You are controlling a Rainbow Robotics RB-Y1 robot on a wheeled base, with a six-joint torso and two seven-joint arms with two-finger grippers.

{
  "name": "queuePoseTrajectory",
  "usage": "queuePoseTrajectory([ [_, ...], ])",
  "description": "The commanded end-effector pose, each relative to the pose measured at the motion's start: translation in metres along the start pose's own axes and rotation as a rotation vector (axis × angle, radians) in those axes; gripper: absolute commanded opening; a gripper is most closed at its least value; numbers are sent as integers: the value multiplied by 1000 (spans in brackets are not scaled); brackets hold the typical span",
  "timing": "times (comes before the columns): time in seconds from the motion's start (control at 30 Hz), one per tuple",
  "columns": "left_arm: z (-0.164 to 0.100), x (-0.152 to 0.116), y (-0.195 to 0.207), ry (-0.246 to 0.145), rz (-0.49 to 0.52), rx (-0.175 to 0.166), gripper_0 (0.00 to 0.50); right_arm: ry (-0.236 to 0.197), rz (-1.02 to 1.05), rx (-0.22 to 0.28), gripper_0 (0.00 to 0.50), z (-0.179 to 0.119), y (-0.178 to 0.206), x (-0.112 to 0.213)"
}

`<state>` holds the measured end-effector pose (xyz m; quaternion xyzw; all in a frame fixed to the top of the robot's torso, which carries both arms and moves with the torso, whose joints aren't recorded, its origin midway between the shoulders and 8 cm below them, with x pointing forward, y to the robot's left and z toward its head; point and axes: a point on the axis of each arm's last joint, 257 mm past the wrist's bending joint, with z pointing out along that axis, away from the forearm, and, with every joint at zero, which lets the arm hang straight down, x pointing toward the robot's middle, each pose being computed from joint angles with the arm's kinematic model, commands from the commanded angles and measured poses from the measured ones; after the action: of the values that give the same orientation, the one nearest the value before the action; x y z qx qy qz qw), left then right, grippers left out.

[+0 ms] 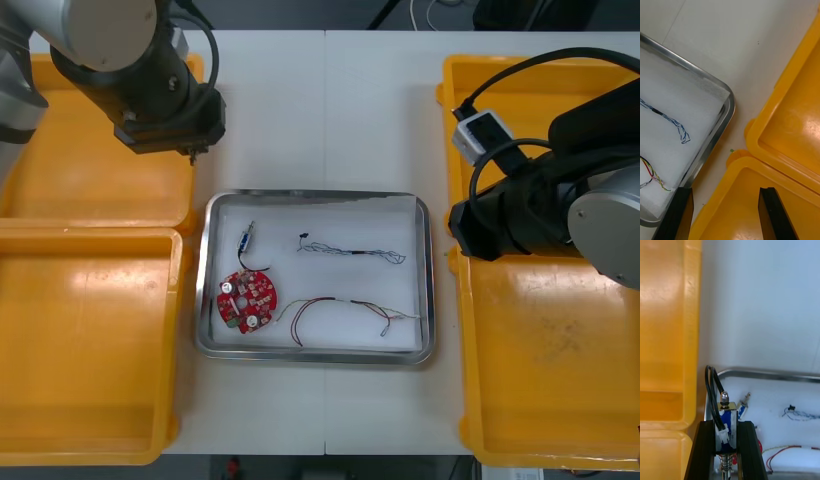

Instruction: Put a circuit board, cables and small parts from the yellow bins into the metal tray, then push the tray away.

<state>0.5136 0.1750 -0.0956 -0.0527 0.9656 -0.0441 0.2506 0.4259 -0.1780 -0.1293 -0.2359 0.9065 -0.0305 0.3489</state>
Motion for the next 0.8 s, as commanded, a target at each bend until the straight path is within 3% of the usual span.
queuePoseTrajectory([
  [0.03, 1, 32, -16, 51, 101, 14, 0, -22, 103, 33, 500, -18, -33, 14],
  [0.3, 16, 64, -43, 93, 183, 25, 0, 8, 257, 85, 500, -31, -79, 58],
  [0.47, 42, 78, -58, 112, 204, 26, 0, 43, 352, 141, 500, -40, -110, 92],
  [0.8, 84, 96, -67, 133, 225, 9, 0, 112, 457, 124, 500, -42, -115, 138],
])
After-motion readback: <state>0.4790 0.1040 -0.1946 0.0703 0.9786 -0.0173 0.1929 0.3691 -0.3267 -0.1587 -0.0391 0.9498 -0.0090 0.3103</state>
